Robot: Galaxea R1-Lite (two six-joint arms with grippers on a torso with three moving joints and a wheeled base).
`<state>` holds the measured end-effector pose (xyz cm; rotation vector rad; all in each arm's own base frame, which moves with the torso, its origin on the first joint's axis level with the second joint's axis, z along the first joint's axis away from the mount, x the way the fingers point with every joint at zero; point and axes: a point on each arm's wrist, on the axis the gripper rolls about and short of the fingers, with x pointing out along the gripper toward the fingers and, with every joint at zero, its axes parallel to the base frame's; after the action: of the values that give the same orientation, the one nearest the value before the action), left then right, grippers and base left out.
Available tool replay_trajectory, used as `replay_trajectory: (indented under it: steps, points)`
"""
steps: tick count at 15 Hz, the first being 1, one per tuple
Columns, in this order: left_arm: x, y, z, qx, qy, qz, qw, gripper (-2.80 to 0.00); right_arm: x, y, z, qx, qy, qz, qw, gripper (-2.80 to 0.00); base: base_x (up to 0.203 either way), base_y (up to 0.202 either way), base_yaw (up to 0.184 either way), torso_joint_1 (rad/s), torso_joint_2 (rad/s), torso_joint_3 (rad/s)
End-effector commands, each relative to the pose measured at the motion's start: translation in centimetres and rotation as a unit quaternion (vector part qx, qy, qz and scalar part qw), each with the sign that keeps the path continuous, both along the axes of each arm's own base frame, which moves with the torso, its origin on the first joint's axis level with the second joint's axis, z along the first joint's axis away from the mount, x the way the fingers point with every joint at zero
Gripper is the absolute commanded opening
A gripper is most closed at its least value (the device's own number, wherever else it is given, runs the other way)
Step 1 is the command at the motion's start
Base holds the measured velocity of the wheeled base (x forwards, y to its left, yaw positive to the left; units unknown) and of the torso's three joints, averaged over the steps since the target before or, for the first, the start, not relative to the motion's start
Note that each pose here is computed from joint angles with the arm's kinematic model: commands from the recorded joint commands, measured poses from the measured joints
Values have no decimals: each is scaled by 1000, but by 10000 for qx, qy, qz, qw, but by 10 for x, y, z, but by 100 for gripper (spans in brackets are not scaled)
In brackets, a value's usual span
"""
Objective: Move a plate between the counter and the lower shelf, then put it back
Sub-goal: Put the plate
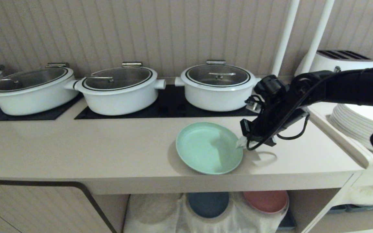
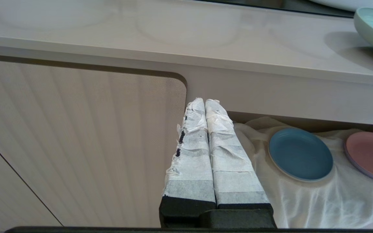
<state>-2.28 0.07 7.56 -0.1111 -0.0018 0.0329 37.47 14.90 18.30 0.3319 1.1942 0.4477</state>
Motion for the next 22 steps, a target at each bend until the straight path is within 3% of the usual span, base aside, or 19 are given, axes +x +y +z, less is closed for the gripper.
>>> replay_trajectory:
  steps: [1,12,13,22]
  points:
    - [0,0,0,-5,0,4,10000,-280,4,2,-2,8,18,-2,10000,-280,0,0,0,0,0,0]
    - [0,0,0,-5,-1,4,10000,-280,6,2,-4,-2,35,4,10000,-280,0,0,0,0,0,0]
    - [0,0,0,-5,-8,4,10000,-280,6,3,-4,4,20,4,10000,0,0,0,0,0,0,0]
    - [0,0,0,-5,0,4,10000,-280,5,2,0,3,-44,-1,10000,0,0,0,0,0,0,0]
